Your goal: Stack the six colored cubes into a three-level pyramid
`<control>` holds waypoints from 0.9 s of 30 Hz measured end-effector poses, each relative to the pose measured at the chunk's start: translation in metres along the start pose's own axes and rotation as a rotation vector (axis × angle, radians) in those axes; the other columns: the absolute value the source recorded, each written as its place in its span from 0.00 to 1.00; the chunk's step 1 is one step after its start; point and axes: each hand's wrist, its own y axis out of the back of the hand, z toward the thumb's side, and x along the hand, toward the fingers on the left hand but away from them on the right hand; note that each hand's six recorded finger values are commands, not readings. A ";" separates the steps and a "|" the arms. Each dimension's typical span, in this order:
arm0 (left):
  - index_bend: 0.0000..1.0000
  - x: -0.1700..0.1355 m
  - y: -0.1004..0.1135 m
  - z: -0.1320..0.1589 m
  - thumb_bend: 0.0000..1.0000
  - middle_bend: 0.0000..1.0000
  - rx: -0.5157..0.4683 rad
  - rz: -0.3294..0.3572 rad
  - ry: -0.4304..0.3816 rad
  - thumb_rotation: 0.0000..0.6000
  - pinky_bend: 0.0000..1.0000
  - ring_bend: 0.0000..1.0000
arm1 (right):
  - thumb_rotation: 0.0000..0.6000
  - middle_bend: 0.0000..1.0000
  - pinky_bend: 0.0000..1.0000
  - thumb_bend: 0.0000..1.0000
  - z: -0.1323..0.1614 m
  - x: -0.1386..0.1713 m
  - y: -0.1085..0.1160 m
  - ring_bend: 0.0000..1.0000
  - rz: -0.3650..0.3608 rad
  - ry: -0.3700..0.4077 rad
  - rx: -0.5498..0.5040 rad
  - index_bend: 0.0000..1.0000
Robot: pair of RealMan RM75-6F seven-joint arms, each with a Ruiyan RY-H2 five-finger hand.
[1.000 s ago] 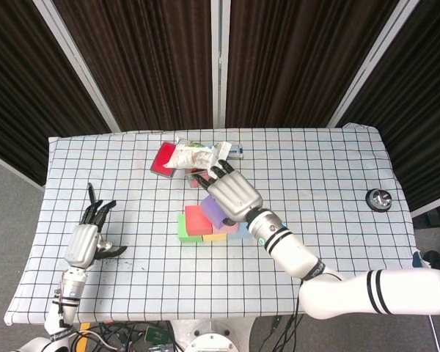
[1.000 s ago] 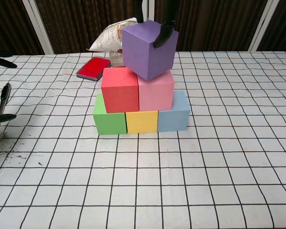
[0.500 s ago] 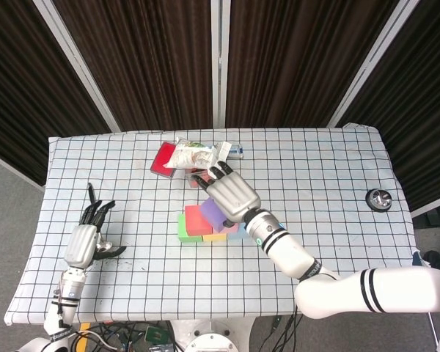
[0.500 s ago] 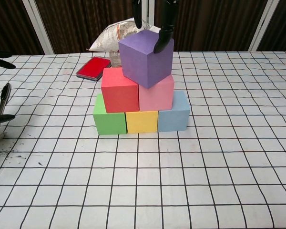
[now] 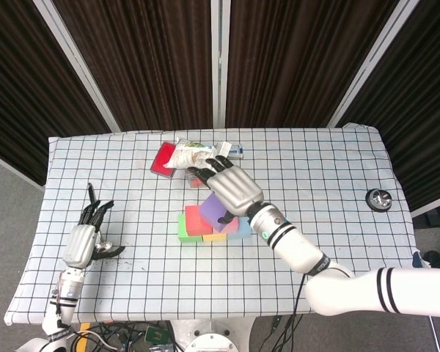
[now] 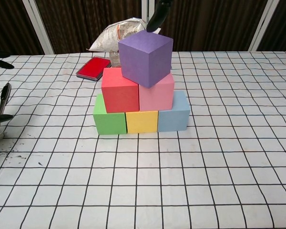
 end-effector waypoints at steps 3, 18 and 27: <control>0.09 0.001 -0.002 0.001 0.00 0.13 -0.001 -0.006 -0.003 1.00 0.01 0.00 | 1.00 0.17 0.00 0.00 -0.015 0.006 0.009 0.00 0.003 -0.008 -0.072 0.00; 0.09 0.005 -0.007 0.008 0.00 0.13 0.021 -0.032 -0.017 1.00 0.01 0.00 | 1.00 0.11 0.00 0.00 -0.065 -0.001 -0.008 0.00 0.125 0.023 -0.105 0.00; 0.09 0.005 -0.008 0.007 0.00 0.13 0.024 -0.042 -0.017 1.00 0.01 0.00 | 1.00 0.15 0.00 0.00 -0.060 -0.017 -0.030 0.00 0.148 0.082 -0.170 0.00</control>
